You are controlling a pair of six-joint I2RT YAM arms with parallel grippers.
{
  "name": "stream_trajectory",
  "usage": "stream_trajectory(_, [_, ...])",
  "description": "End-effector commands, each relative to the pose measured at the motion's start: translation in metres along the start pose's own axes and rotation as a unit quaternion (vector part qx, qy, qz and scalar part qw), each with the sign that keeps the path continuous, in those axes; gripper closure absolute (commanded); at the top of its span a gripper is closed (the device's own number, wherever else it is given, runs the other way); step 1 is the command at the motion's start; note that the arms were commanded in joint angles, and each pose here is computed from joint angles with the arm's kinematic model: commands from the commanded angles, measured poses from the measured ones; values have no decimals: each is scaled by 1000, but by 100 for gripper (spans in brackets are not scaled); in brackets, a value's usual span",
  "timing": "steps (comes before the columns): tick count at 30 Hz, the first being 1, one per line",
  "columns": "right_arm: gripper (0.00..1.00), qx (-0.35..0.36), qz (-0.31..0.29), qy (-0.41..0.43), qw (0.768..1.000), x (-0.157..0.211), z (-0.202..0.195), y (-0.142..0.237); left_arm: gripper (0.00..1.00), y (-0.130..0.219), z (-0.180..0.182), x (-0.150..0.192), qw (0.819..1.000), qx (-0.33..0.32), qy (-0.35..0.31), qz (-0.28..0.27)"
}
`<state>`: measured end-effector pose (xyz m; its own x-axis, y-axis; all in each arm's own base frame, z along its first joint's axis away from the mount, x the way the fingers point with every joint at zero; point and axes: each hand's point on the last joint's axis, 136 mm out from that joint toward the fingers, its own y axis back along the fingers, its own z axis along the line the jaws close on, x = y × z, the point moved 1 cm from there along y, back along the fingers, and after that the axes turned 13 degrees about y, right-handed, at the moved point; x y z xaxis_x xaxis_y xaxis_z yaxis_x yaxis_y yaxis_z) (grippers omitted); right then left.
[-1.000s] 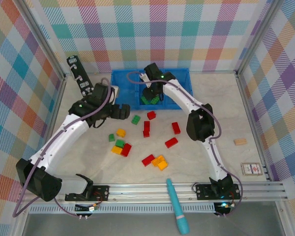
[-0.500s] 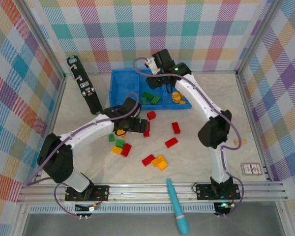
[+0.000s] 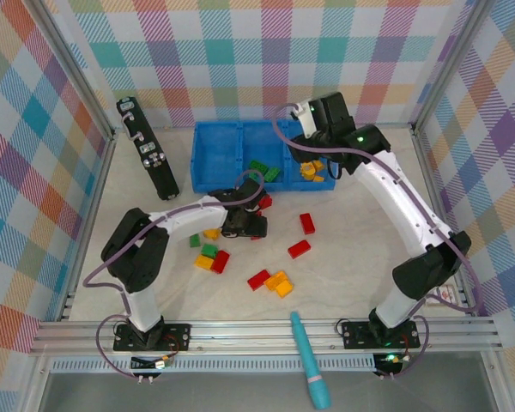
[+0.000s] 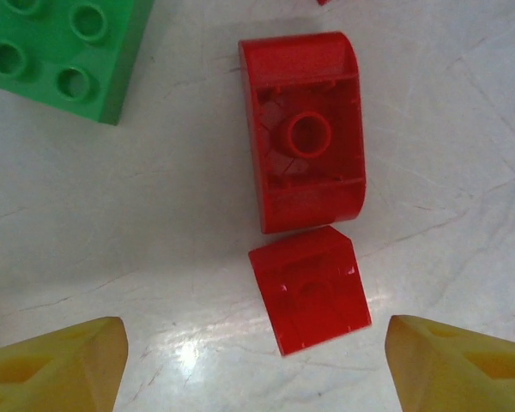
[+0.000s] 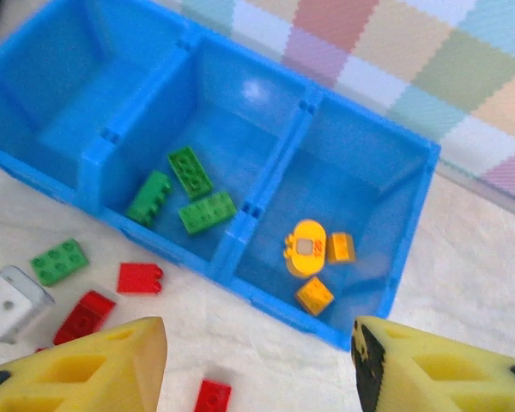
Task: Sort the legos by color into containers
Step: Pick up the lego from the center of the table.
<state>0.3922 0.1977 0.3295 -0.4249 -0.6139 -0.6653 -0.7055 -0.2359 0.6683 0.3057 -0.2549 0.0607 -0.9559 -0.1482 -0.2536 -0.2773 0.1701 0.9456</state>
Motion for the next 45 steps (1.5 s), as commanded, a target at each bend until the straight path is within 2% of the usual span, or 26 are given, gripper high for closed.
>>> stream_trajectory(1, [40, 29, -5, -22, 999, 8, -17, 12, 26, -4, -12, 1, 1000, 6, 12, 9])
stream_trajectory(12, [39, 46, -7, -78, 996, 37, -45, 24, 36, -22, -21, 6, 999, 8, 29, 34])
stream_trajectory(22, [39, 47, -10, -89, 995, 44, -55, 17, 67, -21, -15, 11, 998, -12, 37, 43])
stream_trajectory(27, [39, 48, -8, -96, 994, 49, -59, 18, 73, -3, -8, 3, 999, -34, 25, 25])
stream_trajectory(31, [38, 43, -8, -110, 993, 56, -58, 24, 74, 36, -8, -28, 999, -44, 4, -21])
stream_trajectory(39, [36, 29, -3, -139, 990, 74, -49, 37, 74, 115, 4, -123, 991, -26, 24, -125])
stream_trajectory(45, [31, 16, -2, -161, 987, 84, -40, 46, 74, 129, 32, -184, 983, -25, 60, -172])
